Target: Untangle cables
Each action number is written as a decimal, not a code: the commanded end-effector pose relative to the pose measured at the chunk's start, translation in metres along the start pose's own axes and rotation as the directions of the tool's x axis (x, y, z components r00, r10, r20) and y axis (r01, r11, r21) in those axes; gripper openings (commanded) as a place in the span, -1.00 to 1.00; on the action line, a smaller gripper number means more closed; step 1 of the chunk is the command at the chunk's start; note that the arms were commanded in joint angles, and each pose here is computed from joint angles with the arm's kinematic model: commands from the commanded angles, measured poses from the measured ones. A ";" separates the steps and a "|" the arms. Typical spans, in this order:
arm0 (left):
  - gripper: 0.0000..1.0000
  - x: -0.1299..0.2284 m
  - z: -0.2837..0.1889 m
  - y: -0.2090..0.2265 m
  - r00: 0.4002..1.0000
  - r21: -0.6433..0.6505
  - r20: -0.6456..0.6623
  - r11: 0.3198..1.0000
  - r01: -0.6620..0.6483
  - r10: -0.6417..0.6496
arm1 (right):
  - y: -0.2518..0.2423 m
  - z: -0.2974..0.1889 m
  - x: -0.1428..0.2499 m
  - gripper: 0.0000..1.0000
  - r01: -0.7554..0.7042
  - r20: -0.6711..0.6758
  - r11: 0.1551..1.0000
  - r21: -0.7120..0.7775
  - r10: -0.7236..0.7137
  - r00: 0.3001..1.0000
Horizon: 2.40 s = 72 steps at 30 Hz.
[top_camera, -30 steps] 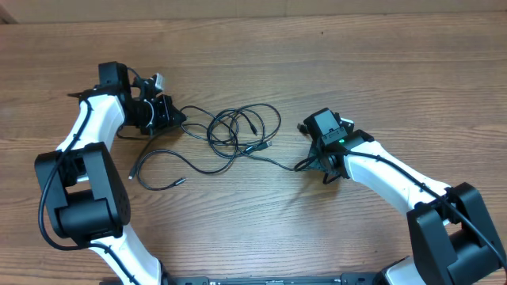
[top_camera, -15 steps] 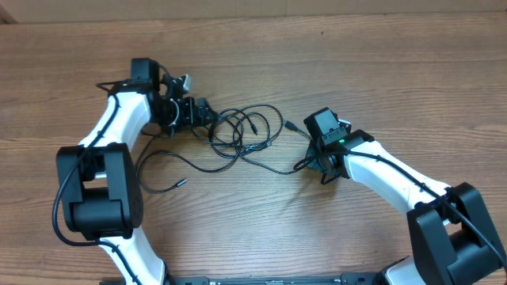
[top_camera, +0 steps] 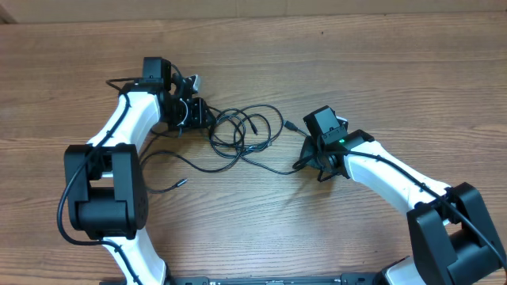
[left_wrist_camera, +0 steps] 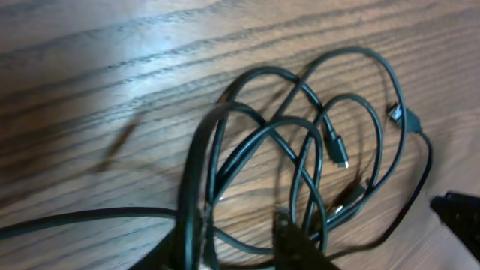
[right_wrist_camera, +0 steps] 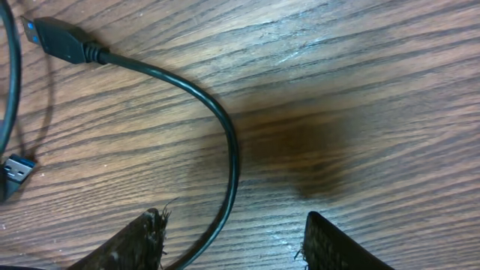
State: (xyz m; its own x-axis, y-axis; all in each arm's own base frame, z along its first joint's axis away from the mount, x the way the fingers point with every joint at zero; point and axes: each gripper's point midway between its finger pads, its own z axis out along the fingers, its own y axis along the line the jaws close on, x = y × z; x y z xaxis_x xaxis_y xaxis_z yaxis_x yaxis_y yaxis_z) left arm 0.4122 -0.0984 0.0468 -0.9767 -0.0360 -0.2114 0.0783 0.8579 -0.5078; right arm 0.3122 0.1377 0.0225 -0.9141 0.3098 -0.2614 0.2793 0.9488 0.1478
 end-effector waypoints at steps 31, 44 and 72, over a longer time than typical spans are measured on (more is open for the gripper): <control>-0.92 0.038 -0.121 -0.150 0.819 0.208 0.215 0.794 -0.571 0.532 | 0.112 -0.069 0.002 -0.24 0.215 -0.032 0.744 -0.633 -0.302 0.953; -0.92 0.067 -0.143 -0.154 0.923 0.188 0.127 0.904 -0.383 0.364 | 0.122 -0.147 -0.001 -0.21 0.045 -0.108 0.366 -0.930 -0.387 0.916; -0.91 0.082 -0.122 -0.188 0.660 0.343 0.242 0.574 -0.744 0.711 | 0.116 -0.160 -0.016 0.82 -0.050 -0.165 0.322 -0.946 -0.342 0.925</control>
State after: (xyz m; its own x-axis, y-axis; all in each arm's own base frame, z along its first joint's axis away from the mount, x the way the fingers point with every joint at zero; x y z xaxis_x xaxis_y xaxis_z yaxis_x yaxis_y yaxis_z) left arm 0.3028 -0.1813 0.2047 -0.7411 0.4012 -0.5383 0.6633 0.5613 -0.4949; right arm 0.3271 0.2242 0.1523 -0.9912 0.0261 -0.1297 -0.1079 0.4076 0.9068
